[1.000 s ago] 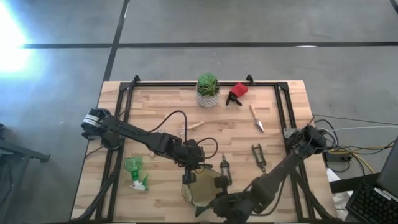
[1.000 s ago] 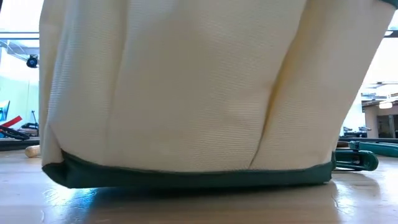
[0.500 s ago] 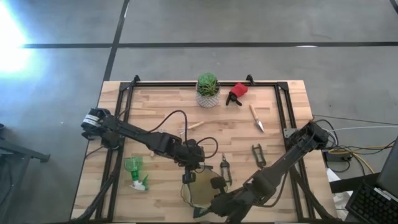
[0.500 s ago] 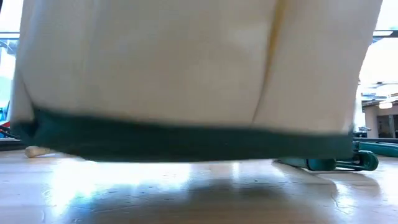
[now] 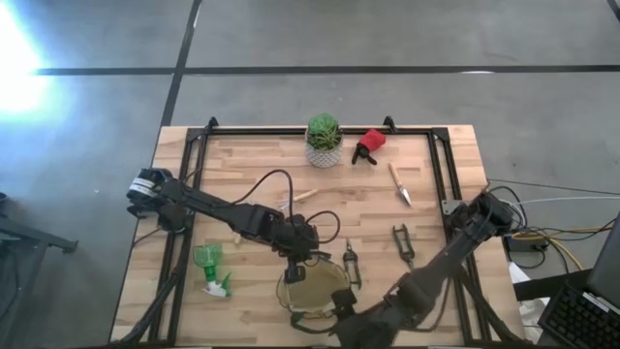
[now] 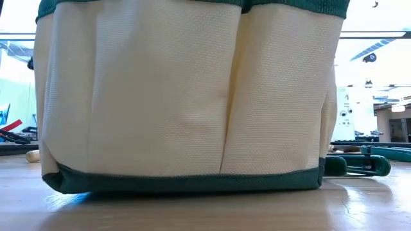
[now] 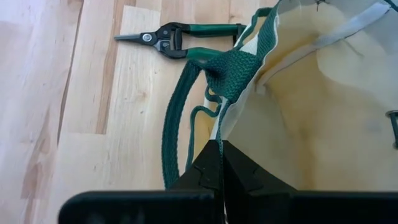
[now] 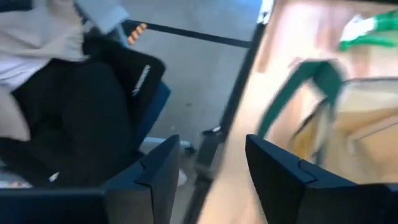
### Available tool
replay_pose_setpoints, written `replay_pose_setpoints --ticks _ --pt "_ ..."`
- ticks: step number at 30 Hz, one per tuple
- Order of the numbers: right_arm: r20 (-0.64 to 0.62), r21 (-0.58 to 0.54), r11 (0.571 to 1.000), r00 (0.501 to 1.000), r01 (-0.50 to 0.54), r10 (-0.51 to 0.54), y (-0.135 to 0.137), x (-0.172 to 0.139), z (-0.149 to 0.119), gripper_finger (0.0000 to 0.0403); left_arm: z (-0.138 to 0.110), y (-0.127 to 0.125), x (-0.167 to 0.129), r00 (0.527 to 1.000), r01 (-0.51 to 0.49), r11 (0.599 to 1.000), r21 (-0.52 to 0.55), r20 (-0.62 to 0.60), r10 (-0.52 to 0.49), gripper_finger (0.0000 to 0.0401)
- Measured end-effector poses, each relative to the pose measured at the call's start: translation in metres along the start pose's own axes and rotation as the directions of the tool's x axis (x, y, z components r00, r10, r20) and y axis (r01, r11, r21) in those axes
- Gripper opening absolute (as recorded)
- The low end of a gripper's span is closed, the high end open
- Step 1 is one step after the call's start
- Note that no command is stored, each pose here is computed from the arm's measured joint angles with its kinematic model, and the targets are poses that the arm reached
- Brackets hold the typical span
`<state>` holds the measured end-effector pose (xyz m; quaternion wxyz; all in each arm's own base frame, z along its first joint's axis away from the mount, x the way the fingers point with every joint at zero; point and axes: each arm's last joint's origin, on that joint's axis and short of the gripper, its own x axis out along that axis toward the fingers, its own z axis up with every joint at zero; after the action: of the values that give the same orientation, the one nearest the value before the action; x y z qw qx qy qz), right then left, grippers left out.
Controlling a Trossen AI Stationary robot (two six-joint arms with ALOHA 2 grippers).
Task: Pick & Place Garden tools in Gardening bag
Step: Move the white gardening bag to the center of the table
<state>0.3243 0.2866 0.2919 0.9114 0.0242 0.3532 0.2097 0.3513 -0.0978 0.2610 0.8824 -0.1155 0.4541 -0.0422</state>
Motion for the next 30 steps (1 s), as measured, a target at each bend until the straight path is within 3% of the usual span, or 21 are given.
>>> replay_pose_setpoints --ticks 4,10,12,16,18,25,30 --pt "-0.025 0.009 0.999 0.999 0.045 -0.045 0.012 -0.006 -0.009 0.0181 0.000 0.001 0.000 1.000 -0.001 1.000 -0.002 0.000 0.001 0.0000" --pt "-0.111 0.034 0.960 0.955 0.279 -0.273 0.024 -0.016 -0.034 0.0126 0.000 0.001 0.000 1.000 -0.002 1.000 -0.007 0.000 0.002 0.0000" --pt "-0.158 0.066 0.918 0.913 0.390 -0.376 0.023 -0.022 -0.045 0.0089 0.000 0.001 0.000 1.000 -0.002 1.000 -0.010 -0.001 0.002 0.0000" --pt "-0.232 0.139 0.792 0.797 0.595 -0.558 0.019 -0.032 -0.067 0.0019 0.000 0.001 0.000 1.000 -0.002 1.000 -0.011 -0.001 0.002 0.0000" --pt "-0.245 0.170 0.735 0.751 0.656 -0.613 0.017 -0.036 -0.077 0.0012 0.000 0.001 0.000 1.000 -0.002 1.000 -0.012 -0.001 0.002 0.0000" --pt "-0.297 0.231 0.619 0.661 0.750 -0.689 0.011 -0.041 -0.096 0.0008 0.000 0.001 0.000 1.000 -0.002 1.000 -0.020 -0.001 0.002 0.0000" --pt "-0.300 0.198 0.582 0.614 0.789 -0.730 0.010 -0.045 -0.107 0.0008 0.000 0.001 0.000 1.000 -0.002 1.000 -0.022 -0.001 0.002 0.0000"
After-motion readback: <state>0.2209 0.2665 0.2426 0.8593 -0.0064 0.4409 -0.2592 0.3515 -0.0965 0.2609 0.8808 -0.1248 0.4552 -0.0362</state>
